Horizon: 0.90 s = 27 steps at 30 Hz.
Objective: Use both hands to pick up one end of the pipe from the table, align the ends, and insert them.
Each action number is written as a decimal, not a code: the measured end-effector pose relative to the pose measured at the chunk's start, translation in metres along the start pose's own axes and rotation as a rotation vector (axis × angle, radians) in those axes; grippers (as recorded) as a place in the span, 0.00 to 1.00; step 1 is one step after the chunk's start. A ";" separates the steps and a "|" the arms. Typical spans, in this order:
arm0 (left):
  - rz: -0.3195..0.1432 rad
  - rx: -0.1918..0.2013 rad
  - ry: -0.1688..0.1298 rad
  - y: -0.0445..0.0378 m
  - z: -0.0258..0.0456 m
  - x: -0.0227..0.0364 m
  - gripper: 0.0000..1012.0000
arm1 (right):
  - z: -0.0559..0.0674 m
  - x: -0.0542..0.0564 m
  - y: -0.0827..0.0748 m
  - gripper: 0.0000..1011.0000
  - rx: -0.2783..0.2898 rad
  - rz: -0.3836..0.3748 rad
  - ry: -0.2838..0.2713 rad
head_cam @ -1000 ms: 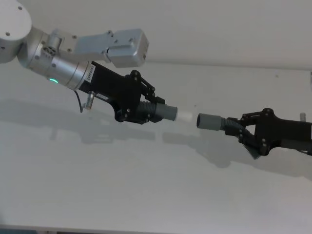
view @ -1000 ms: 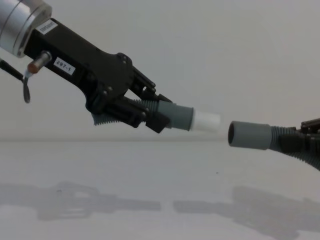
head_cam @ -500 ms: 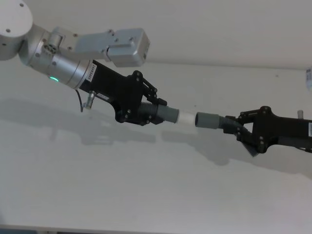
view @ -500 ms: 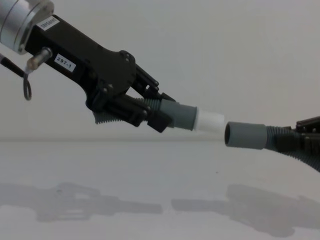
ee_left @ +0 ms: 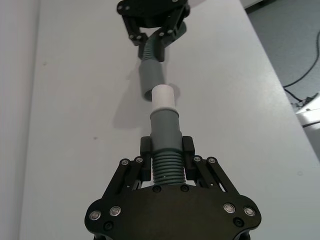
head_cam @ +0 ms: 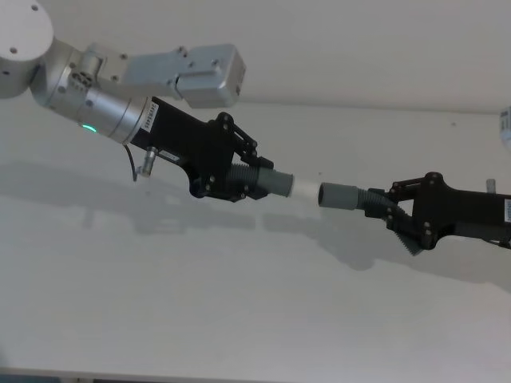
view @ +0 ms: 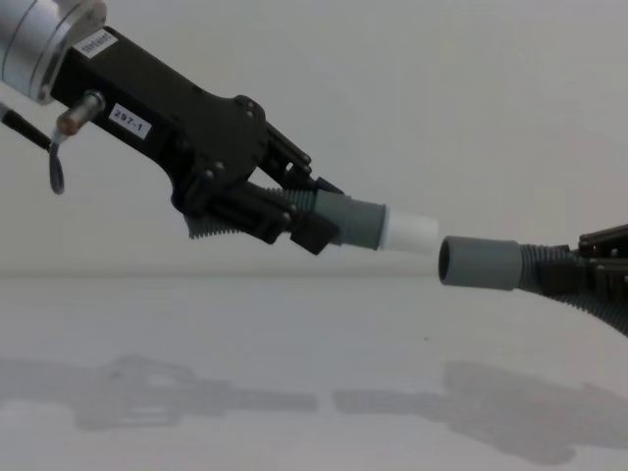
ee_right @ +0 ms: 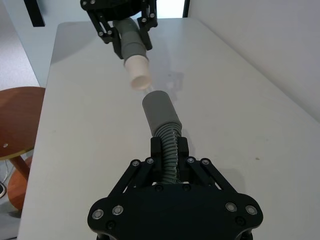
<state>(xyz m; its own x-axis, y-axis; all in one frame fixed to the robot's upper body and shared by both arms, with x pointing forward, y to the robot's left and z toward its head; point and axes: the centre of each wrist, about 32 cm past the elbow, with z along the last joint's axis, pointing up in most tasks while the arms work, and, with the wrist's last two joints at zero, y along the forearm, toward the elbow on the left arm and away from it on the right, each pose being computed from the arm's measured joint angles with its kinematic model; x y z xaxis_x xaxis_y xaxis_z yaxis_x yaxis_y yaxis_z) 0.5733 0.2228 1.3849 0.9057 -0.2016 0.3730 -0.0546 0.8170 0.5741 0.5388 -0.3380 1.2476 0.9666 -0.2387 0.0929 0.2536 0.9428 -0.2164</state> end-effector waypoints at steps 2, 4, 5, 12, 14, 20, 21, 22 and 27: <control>0.018 0.002 -0.002 0.0004 0.0003 -0.0008 0.34 | 0.000 0.000 0.000 0.17 0.001 0.000 0.000; 0.033 0.003 -0.004 0.0006 0.0008 -0.0012 0.34 | 0.000 -0.001 0.000 0.17 0.003 0.001 -0.001; 0.038 0.003 -0.005 0.0007 0.0009 -0.0012 0.34 | 0.000 -0.001 0.000 0.17 0.004 0.001 -0.001; 0.066 -0.001 -0.012 -0.0006 0.0025 -0.0010 0.34 | 0.000 -0.001 0.000 0.17 0.008 -0.001 -0.003; 0.067 -0.003 -0.014 -0.0012 0.0028 -0.0008 0.34 | 0.001 -0.001 0.000 0.17 0.011 -0.002 -0.002; 0.067 -0.006 -0.017 -0.0023 0.0029 -0.0005 0.34 | 0.001 -0.001 0.001 0.17 0.018 -0.003 -0.004; 0.066 -0.007 -0.017 -0.0025 0.0029 -0.0005 0.34 | 0.001 -0.001 0.001 0.17 0.019 -0.003 -0.004; 0.066 -0.007 -0.017 -0.0026 0.0028 -0.0006 0.34 | 0.001 -0.001 0.001 0.17 0.020 -0.003 -0.004; 0.063 -0.005 -0.017 -0.0030 0.0025 -0.0013 0.34 | 0.001 -0.001 0.001 0.17 0.026 -0.006 -0.005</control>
<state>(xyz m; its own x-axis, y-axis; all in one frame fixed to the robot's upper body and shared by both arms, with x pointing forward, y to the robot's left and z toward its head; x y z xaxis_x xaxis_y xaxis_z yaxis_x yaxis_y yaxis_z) 0.5712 0.2192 1.3845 0.8932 -0.1583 0.4208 -0.1094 0.8313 0.5449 0.5380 -0.3363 1.2479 0.9650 -0.2429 0.0986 0.2579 0.9473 -0.1901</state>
